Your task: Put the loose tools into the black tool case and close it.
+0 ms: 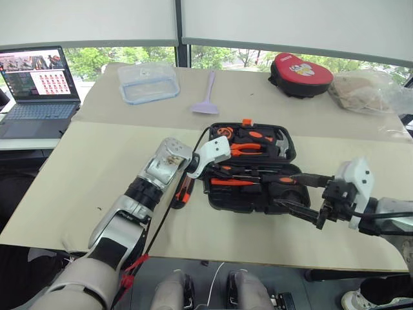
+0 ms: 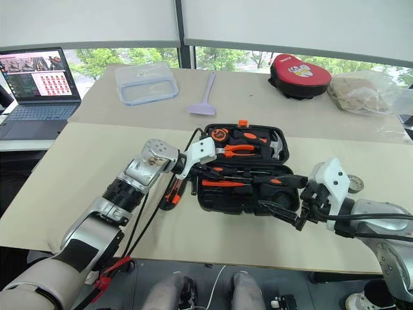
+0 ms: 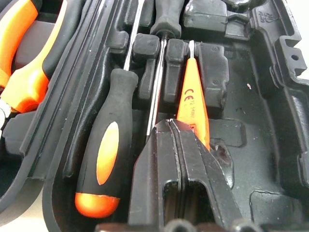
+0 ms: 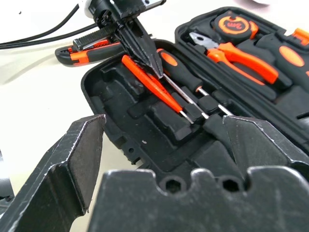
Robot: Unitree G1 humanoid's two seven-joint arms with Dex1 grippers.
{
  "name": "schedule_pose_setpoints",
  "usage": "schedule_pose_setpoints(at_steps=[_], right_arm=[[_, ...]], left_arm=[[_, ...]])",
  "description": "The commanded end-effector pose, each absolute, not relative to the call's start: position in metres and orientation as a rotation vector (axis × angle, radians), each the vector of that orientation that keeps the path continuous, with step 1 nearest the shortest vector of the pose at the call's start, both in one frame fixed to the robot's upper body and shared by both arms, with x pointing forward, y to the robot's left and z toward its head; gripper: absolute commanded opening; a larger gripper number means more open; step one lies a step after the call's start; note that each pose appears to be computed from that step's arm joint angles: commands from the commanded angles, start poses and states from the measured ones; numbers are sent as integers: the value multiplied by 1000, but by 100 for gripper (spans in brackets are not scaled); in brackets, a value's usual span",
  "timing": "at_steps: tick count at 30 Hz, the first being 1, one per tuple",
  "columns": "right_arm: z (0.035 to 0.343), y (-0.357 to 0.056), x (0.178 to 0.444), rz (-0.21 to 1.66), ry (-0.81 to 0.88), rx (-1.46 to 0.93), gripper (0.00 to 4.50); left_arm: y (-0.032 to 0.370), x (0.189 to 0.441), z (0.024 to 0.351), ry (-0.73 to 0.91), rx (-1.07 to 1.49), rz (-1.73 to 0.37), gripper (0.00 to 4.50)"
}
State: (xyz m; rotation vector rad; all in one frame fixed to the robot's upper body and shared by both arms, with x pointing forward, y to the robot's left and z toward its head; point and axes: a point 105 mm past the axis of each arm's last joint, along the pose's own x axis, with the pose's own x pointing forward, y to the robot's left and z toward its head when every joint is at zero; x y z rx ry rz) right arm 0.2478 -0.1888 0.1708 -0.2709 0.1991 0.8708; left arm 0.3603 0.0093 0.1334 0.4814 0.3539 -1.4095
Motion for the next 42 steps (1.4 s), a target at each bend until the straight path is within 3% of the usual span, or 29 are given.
schedule_pose_setpoints(at_steps=[1,6,18,28,35,42], right_arm=[[180,-187,249,871,149,-291,450],[180,-187,250,870,147,-290,450],[180,-187,250,869,147,-288,450],[180,-188,249,870,151,-287,450],[180,-188,250,872,150,-287,450],[180,-189,250,871,153,-289,450]], left_arm=[[3,358,170,244,392,-1468,5],[3,355,185,200,369,-1507,5],[8,350,125,296,553,-1457,5],[10,355,135,269,486,-1431,5],[14,343,116,312,530,-1468,5],[14,350,109,325,523,-1421,5]])
